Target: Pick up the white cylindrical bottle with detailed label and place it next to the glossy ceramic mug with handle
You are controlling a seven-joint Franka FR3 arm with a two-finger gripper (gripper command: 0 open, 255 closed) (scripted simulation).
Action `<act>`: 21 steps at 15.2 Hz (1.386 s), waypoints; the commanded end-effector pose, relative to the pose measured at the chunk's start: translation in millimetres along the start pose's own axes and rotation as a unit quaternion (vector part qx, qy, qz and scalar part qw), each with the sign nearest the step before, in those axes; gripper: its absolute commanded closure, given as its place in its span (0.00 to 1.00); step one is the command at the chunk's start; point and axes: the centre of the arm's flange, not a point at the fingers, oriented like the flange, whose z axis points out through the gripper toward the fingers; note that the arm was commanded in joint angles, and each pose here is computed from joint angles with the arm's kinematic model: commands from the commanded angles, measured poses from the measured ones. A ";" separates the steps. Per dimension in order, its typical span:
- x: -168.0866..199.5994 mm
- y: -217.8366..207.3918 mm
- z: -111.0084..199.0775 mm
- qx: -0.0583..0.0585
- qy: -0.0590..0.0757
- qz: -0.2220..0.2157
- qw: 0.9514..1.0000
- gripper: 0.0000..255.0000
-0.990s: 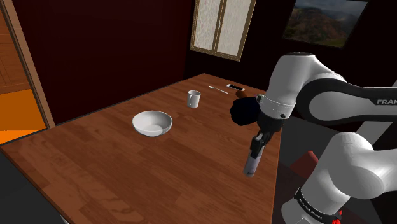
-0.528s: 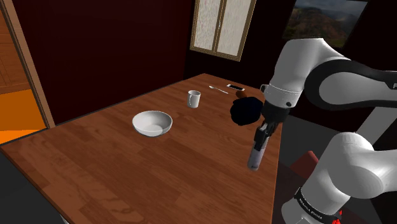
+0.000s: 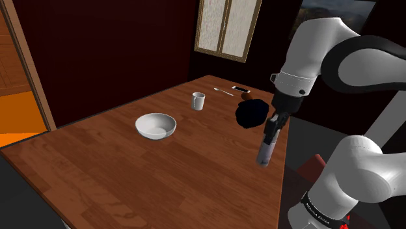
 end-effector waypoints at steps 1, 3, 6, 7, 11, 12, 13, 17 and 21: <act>-0.2 1.7 -11.9 0.000 0.000 0.000 1.000 1.00; -0.3 2.0 -22.5 0.000 0.000 0.000 1.000 1.00; -0.5 2.3 -38.3 0.000 0.000 0.000 1.000 1.00; -0.5 2.4 -43.6 0.000 0.000 0.000 1.000 1.00; -0.8 2.9 -64.7 0.000 0.000 0.000 1.000 1.00; -0.8 3.0 -70.0 0.000 0.000 0.000 1.000 1.00; -0.9 3.2 -75.3 0.000 0.000 0.000 1.000 1.00; -1.1 3.6 -96.4 0.000 0.000 0.000 1.000 1.00; 32.1 25.2 -100.0 0.000 0.000 0.000 1.000 1.00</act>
